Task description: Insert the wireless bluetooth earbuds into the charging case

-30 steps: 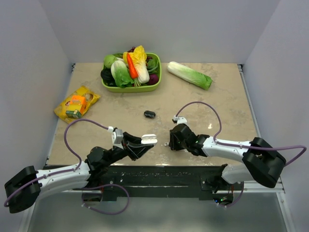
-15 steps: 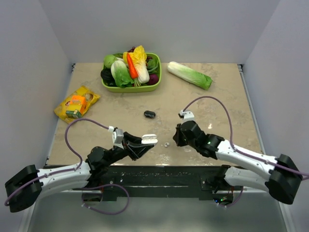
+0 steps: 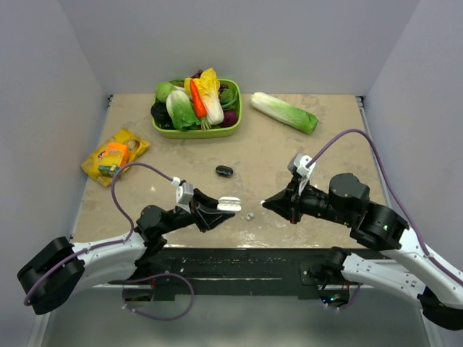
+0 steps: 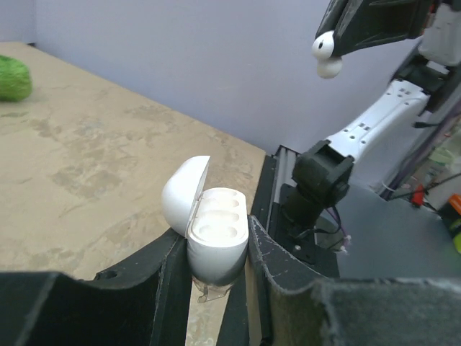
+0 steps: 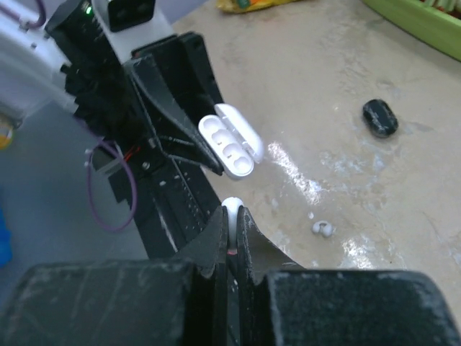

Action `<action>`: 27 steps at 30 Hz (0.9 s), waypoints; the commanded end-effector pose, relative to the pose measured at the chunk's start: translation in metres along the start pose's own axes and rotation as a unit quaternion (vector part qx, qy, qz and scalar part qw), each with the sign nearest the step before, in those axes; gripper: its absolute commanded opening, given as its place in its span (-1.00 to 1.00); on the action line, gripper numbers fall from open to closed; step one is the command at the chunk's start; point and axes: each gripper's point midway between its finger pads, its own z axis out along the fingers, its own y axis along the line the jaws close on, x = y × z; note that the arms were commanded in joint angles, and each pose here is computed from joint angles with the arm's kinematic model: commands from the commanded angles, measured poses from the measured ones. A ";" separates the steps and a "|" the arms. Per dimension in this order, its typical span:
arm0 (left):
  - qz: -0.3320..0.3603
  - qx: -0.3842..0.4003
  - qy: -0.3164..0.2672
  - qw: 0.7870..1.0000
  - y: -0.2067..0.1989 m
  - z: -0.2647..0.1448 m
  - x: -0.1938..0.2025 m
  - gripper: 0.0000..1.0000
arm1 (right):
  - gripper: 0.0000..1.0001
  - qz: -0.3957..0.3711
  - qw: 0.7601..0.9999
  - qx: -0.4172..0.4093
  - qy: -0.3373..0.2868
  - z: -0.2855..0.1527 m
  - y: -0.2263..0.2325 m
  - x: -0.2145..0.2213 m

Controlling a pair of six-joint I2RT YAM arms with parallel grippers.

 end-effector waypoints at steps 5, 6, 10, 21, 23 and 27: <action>0.030 0.199 0.044 0.979 -0.058 0.032 -0.021 -1.00 | -1.00 -0.061 0.990 -0.116 0.041 -0.008 0.036 0.015; 0.028 0.194 0.068 0.978 -0.054 0.035 -0.011 -1.00 | -1.00 -0.063 0.990 -0.121 0.038 -0.007 0.038 0.014; 0.038 0.194 0.088 0.976 -0.053 0.048 -0.010 -1.00 | -1.00 -0.067 0.988 -0.140 0.019 -0.002 0.047 0.003; 0.013 0.234 0.123 0.964 -0.064 0.056 0.002 -1.00 | -1.00 -0.097 0.985 -0.131 0.050 0.019 0.055 0.012; 0.014 0.234 0.128 0.964 -0.064 0.057 0.004 -1.00 | -1.00 -0.103 0.986 -0.118 0.050 0.020 0.051 0.012; 0.012 0.237 0.133 0.962 -0.066 0.054 0.007 -1.00 | -1.00 -0.110 0.989 -0.090 0.047 0.021 0.041 0.011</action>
